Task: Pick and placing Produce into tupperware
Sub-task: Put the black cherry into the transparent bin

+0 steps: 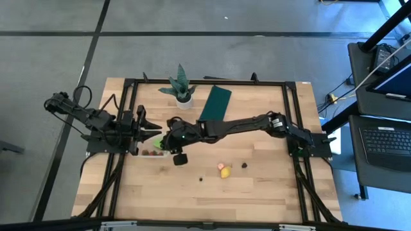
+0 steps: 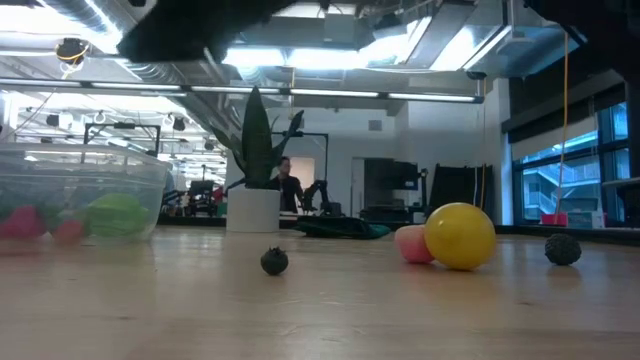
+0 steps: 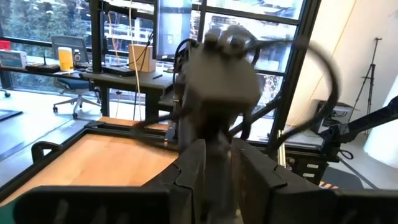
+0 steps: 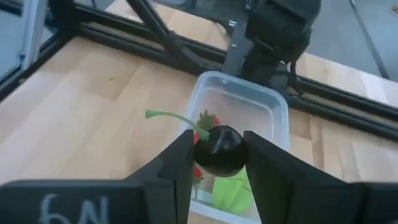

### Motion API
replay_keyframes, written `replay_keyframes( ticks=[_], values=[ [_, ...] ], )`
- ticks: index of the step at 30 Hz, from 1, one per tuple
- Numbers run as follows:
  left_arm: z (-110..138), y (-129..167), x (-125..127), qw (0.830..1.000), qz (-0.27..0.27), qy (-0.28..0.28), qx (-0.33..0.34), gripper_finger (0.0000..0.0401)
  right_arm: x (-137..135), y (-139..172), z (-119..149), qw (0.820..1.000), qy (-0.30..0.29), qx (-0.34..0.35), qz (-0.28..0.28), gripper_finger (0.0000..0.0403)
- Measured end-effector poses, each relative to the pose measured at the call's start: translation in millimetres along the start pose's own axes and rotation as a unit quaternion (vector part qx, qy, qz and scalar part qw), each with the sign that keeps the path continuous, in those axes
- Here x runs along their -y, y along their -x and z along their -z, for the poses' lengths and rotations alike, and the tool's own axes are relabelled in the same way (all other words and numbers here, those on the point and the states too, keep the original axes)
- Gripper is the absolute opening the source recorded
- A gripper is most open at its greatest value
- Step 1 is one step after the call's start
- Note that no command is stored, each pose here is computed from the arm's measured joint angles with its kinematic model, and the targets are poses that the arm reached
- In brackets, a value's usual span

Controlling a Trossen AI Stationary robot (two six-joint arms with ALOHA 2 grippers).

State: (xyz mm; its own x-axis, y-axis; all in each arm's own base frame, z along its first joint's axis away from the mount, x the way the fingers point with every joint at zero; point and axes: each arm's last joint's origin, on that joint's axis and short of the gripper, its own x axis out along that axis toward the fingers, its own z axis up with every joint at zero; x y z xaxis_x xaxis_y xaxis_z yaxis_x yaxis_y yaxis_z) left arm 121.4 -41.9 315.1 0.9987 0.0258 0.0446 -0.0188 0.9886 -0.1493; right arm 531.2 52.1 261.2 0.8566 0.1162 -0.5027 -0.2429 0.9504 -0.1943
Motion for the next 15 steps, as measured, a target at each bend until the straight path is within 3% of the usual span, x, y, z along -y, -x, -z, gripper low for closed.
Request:
replay_keyframes(
  ticks=[6, 15],
  values=[
    [0.1, -0.1, 0.0, 1.000, 0.000, 0.000, 0.000, 0.0078, 8.2, -19.2, 34.4, 0.998, -0.062, 0.029, 0.018, 0.0126],
    [0.3, -0.1, 0.0, 1.000, 0.000, -0.001, -0.002, 0.0079, 14.9, -27.5, 57.6, 0.991, -0.119, 0.060, 0.029, 0.0128]
  ],
)
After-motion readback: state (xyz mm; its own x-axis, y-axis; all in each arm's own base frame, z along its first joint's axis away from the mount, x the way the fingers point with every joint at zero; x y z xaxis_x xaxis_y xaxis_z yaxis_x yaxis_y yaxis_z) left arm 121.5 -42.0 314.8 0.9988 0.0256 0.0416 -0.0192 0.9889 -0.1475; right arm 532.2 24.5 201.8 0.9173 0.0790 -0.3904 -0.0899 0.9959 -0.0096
